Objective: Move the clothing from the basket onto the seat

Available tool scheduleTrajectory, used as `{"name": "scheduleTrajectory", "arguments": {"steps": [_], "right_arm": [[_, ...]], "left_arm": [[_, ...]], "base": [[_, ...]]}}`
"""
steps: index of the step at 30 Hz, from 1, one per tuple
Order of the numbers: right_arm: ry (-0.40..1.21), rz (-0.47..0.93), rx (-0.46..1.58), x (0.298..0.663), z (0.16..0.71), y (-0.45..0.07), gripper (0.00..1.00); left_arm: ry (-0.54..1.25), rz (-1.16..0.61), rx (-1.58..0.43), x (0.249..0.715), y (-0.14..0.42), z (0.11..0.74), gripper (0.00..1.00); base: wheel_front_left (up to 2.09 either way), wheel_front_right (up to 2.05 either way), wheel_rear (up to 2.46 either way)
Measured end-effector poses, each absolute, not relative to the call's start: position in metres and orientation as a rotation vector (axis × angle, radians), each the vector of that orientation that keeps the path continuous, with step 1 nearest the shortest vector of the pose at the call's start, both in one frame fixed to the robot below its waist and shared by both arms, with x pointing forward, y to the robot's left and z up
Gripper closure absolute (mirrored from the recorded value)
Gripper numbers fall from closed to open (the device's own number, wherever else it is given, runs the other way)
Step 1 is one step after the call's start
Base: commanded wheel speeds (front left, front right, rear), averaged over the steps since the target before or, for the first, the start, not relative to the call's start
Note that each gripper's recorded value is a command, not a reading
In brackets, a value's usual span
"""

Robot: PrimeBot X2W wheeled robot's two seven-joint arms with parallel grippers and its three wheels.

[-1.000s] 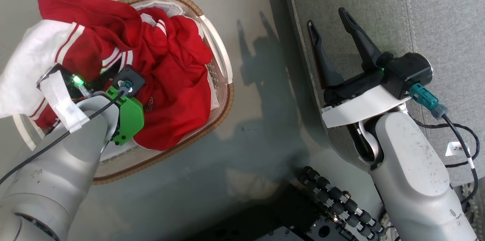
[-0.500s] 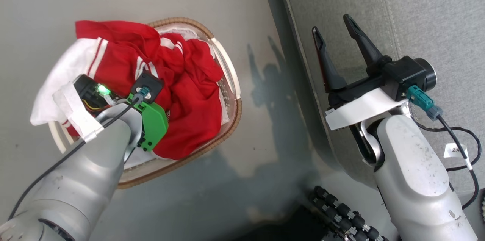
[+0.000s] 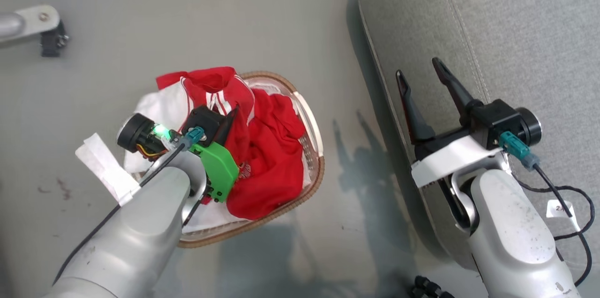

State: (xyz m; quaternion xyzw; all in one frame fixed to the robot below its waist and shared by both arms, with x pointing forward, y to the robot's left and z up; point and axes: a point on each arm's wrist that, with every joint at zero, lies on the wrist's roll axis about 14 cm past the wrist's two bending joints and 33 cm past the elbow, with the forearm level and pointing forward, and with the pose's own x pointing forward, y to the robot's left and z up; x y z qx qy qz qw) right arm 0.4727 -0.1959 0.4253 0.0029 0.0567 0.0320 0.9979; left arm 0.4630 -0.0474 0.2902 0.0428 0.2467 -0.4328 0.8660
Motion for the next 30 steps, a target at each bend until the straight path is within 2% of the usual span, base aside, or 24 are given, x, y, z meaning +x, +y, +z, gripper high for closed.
{"name": "scheduleTrajectory", "arguments": {"steps": [7,30], "right_arm": [[0.071,0.096,0.022,0.462,0.447,-0.181,0.00],[0.040,0.205,0.058,0.400,0.472,-0.135,0.00]], "left_arm": [[0.380,-0.778,-0.003,0.472,-0.030,0.352,1.00],[-0.144,-0.582,-0.107,0.463,0.011,0.554,1.00]], "base": [[0.00,0.00,0.00],[0.00,0.00,0.00]]}}
